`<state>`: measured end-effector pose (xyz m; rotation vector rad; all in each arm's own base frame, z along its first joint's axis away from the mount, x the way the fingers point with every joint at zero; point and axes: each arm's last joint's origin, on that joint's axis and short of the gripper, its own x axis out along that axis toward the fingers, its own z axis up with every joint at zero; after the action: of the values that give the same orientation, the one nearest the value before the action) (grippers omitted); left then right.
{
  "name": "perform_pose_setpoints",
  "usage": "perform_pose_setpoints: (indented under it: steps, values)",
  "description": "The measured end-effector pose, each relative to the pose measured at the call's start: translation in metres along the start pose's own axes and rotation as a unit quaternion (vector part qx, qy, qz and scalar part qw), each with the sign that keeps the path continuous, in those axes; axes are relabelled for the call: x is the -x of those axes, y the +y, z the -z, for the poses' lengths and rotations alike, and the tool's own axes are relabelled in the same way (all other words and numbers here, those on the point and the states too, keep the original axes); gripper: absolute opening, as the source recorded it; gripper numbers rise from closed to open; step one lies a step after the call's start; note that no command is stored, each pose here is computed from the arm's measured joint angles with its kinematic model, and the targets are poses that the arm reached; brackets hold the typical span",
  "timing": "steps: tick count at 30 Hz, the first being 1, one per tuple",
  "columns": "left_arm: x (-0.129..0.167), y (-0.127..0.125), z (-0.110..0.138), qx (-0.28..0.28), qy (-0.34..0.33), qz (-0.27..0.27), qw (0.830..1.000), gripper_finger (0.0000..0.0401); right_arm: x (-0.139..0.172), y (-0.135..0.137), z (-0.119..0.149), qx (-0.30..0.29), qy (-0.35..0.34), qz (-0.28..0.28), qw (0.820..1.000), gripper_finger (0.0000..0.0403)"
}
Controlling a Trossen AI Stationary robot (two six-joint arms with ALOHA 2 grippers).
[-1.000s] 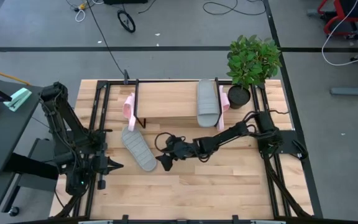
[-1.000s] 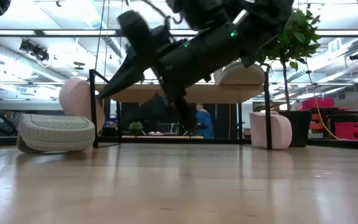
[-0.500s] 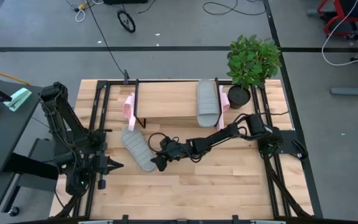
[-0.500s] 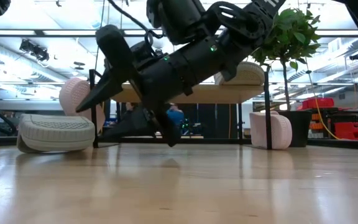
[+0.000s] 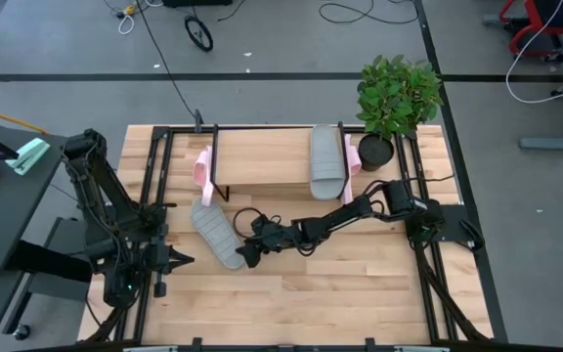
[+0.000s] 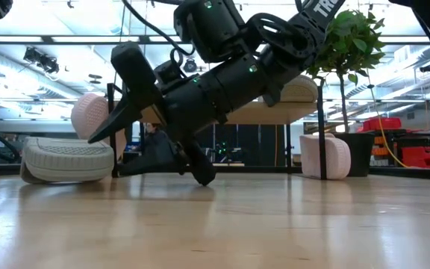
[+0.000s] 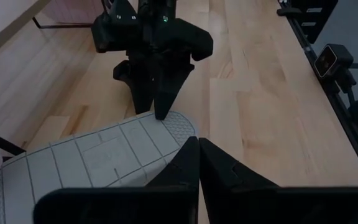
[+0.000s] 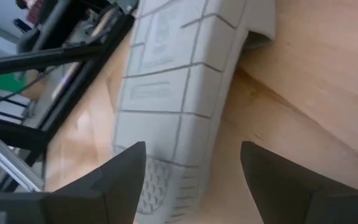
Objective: Pick and place slides into the shelf
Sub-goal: Put the grey slide onto the shelf
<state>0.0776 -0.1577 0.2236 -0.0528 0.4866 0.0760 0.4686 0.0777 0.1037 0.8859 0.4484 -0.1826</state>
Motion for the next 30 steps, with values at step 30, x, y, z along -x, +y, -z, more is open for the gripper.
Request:
perform_pose_setpoints:
  steps: [30]
  values:
    - [0.0,0.0002,-0.0004,0.0,-0.007,-0.003,1.0,0.0005,0.0004,0.0027,0.0025,-0.035,-0.011,0.0,0.999,0.0268]
